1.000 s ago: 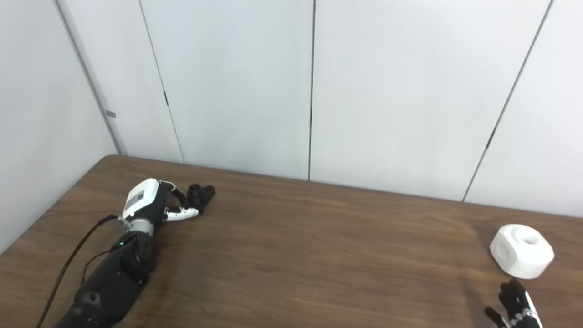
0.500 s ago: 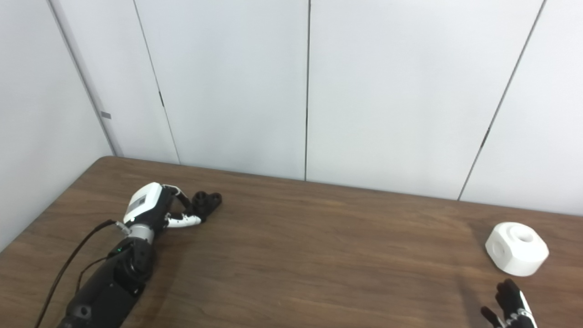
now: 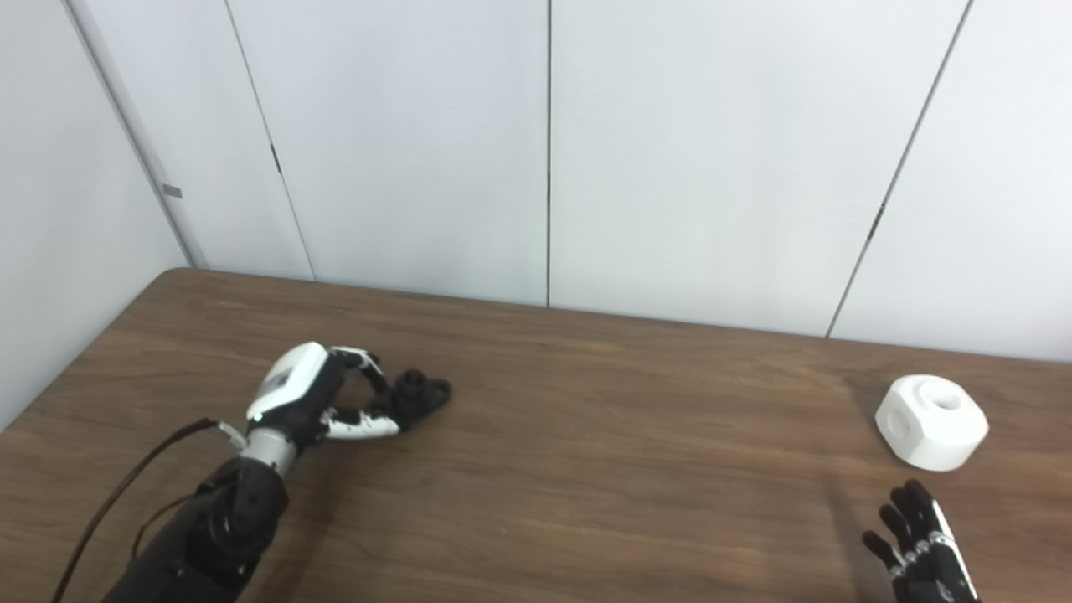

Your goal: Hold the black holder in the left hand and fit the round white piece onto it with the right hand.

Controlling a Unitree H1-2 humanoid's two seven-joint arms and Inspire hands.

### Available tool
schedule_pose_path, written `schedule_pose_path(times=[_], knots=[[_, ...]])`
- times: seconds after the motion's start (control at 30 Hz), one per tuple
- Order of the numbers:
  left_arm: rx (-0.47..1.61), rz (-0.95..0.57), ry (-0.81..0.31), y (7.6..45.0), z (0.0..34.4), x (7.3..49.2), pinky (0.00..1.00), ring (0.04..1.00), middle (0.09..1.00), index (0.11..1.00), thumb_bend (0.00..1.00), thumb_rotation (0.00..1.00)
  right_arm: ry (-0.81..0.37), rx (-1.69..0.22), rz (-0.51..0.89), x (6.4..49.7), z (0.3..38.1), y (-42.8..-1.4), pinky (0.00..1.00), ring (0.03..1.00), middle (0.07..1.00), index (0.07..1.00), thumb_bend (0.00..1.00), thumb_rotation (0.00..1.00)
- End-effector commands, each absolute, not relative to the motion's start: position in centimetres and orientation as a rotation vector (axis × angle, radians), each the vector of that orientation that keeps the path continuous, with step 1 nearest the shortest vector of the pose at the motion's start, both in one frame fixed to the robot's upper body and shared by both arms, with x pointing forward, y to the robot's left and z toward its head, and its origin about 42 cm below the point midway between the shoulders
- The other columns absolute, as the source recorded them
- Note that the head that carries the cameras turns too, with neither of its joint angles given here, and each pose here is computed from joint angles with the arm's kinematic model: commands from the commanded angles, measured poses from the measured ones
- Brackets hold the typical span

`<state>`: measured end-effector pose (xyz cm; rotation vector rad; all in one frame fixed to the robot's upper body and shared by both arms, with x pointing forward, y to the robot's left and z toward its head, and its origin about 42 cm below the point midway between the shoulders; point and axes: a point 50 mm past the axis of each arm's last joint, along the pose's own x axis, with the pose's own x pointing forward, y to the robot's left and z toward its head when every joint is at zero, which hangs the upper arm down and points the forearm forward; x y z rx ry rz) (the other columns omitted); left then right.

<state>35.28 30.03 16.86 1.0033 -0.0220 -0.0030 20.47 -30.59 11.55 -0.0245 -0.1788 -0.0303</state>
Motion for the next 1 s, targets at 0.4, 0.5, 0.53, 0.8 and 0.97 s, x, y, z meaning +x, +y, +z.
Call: schedule_pose_path(times=[0.4,0.5,0.53,0.8,0.97], knots=[[0.971,-0.166,-0.214,26.4,19.7,30.9,0.85,0.888,0.810,0.486,0.52,0.05,-0.112,0.009,-0.056,19.5,10.7,-28.5,0.93,0.970,0.960,0.960,0.64,0.85],[0.961,-0.205,-0.226,25.8,19.7,30.0,0.89,0.887,0.805,0.485,0.52,0.05,-0.116,0.012,-0.053,19.6,11.2,-28.2,0.93,0.970,0.963,0.964,0.62,0.85],[0.962,-0.219,-0.227,25.6,19.7,29.7,0.88,0.894,0.810,0.485,0.52,0.05,-0.120,0.011,-0.051,19.6,11.3,-28.0,0.92,0.968,0.962,0.965,0.61,0.86],[0.954,-0.354,-0.259,23.6,19.7,26.8,0.91,0.902,0.818,0.486,0.52,0.05,-0.122,0.006,-0.056,20.1,12.6,-27.1,0.97,0.993,0.967,0.978,0.58,0.88],[0.923,-0.424,-0.224,22.7,19.7,25.4,0.93,0.914,0.820,0.486,0.52,0.05,-0.130,0.003,-0.065,20.3,13.1,-26.6,0.96,0.983,0.959,0.971,0.60,0.88]])
